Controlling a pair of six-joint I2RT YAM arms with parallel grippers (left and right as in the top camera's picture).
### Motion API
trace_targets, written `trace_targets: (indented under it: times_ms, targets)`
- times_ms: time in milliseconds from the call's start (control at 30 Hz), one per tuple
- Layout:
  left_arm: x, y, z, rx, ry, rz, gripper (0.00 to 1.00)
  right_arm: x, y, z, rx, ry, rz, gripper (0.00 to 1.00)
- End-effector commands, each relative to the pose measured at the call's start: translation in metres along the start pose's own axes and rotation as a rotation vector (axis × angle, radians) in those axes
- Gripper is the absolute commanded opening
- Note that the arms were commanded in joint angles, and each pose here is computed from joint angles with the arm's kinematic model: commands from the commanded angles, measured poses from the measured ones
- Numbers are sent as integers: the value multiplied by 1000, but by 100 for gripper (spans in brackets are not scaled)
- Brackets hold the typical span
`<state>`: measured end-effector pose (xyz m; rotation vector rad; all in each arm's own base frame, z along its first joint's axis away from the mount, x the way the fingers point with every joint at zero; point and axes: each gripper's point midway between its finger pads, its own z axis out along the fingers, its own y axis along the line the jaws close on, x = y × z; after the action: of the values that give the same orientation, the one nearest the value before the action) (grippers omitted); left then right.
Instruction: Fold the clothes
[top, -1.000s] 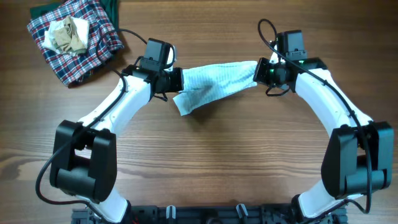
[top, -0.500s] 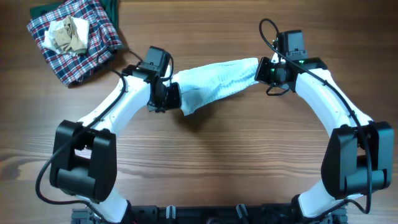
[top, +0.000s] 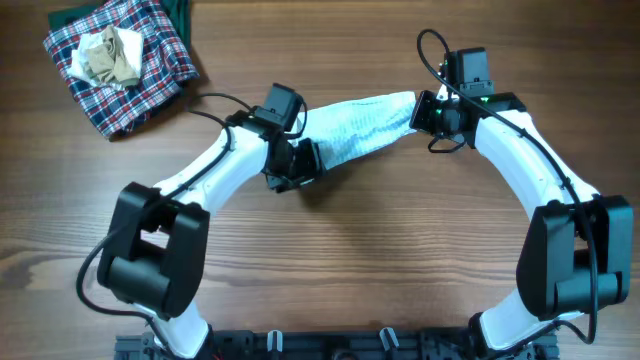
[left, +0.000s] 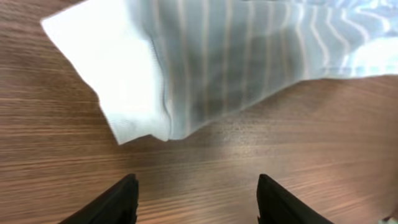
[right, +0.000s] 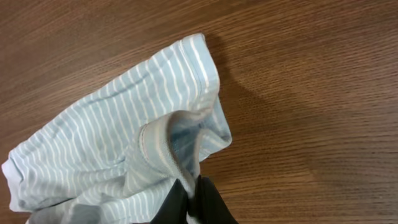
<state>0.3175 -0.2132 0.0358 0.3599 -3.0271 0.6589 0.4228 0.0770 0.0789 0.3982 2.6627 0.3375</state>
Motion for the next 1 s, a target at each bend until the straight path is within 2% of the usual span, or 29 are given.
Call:
trace_targets:
  times_ms: [0, 633, 967]
  targets:
    - [5, 4, 12, -6, 36, -89, 60, -4, 0, -7, 7, -23, 8, 4]
    - [-17, 28, 14, -112, -66, -128, 61, 2, -1, -7, 10, 5, -12, 4]
    - [-14, 35, 33, -122, -21, -141, 60, 4, -2, -7, 13, 12, -14, 4]
